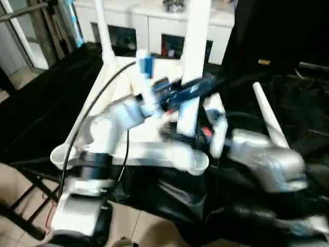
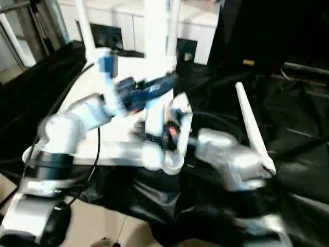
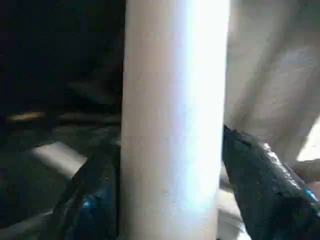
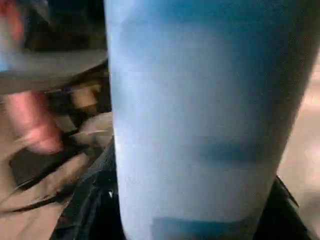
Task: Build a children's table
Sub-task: Pick table leg
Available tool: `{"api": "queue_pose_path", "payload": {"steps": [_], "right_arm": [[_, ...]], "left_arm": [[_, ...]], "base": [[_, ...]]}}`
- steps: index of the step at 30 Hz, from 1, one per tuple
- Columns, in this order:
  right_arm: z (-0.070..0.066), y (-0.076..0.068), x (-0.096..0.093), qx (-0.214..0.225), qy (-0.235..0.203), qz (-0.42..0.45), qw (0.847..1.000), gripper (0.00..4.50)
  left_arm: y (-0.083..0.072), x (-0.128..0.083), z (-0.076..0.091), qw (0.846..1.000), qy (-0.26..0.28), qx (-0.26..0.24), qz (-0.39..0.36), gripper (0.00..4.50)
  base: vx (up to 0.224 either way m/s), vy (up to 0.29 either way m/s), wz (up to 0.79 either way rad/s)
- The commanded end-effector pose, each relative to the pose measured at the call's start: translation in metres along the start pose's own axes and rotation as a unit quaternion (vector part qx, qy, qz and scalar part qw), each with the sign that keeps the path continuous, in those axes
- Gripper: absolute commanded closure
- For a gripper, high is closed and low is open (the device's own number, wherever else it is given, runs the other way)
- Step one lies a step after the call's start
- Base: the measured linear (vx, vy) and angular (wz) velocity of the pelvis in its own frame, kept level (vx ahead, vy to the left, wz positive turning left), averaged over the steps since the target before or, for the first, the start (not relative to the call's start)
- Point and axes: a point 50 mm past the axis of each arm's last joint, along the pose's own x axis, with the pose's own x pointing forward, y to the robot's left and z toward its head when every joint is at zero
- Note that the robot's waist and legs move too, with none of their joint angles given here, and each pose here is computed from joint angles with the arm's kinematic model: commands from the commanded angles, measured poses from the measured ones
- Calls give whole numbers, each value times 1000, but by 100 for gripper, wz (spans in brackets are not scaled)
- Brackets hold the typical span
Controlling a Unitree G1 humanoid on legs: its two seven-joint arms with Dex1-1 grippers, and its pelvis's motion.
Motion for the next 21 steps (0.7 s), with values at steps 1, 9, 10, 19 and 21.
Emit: {"api": "queue_pose_path", "payload": {"steps": [1, 9, 10, 19, 21], "right_arm": [[11, -7, 0, -20, -22, -42, 999, 263], [12, 1, 24, -23, -44, -89, 995, 264], [11, 2, 26, -26, -43, -89, 995, 264], [6, 3, 25, -30, -36, -91, 995, 208], [6, 3, 23, -19, -35, -73, 997, 194]], "left_arm": [[11, 3, -6, 995, 35, 40, 88, 147], [24, 5, -1, 975, -37, -2, 218, 176], [25, 5, 2, 973, -52, -14, 225, 176], [21, 7, 4, 974, -73, -32, 213, 243], [17, 9, 3, 979, -75, -26, 188, 247]], "base": [[0, 0, 0], [0, 0, 0], [0, 0, 0], [0, 0, 0], [0, 0, 0]]}}
